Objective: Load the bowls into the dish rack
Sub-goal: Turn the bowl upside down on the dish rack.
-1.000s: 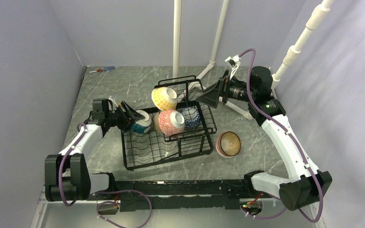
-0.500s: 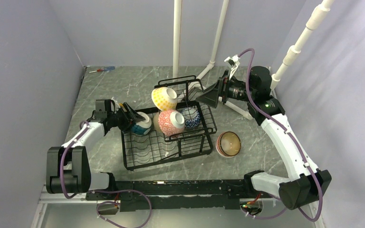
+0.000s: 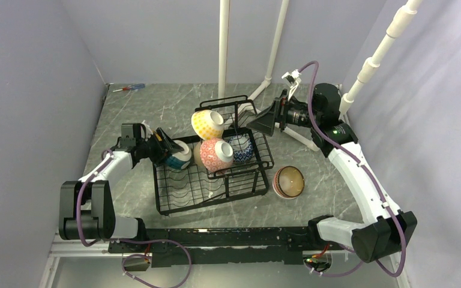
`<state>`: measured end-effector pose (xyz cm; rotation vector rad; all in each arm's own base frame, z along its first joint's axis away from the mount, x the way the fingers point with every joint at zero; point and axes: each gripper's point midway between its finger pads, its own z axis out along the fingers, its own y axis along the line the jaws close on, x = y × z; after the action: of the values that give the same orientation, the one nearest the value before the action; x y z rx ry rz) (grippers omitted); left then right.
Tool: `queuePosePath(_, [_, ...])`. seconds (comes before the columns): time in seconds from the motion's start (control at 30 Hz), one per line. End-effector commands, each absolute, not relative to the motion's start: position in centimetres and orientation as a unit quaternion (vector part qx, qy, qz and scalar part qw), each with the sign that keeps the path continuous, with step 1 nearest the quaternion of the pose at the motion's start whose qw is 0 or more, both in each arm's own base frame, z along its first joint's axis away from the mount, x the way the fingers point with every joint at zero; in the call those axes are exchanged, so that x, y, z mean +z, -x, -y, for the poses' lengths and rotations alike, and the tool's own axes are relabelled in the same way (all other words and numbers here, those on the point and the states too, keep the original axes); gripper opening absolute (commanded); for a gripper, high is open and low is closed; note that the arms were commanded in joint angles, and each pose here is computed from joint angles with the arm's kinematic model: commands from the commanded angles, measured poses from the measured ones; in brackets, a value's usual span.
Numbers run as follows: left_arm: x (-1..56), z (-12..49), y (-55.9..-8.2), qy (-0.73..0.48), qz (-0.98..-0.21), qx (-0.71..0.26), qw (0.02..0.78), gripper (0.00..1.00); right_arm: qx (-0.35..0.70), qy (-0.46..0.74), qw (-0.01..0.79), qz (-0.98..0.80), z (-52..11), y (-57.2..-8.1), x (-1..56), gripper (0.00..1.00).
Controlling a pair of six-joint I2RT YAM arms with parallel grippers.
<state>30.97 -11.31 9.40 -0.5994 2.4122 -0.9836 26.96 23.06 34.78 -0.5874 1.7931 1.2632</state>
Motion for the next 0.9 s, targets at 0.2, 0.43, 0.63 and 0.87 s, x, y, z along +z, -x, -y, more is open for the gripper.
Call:
queuePosePath(0.2, [11.1,11.0,-32.1,0.189,-0.88,-0.347,0.262,0.46,0.503,0.254,0.44,-0.699,-23.1,-27.1,35.5,1.0])
queuePosePath(0.43, [10.8,10.7,-31.9,0.185,-0.89,-0.334,0.251,0.65,0.503,0.256,0.44,-0.699,-23.1,-27.1,35.5,1.0])
queuePosePath(0.63, [10.0,10.8,-31.6,0.179,-0.898,-0.329,0.23,0.75,0.5,0.257,0.443,-0.698,-23.1,-27.1,35.6,1.0])
queuePosePath(0.87, [9.1,10.4,-31.1,0.17,-0.911,-0.312,0.208,0.88,0.499,0.256,0.442,-0.7,-23.0,-27.2,35.4,1.0])
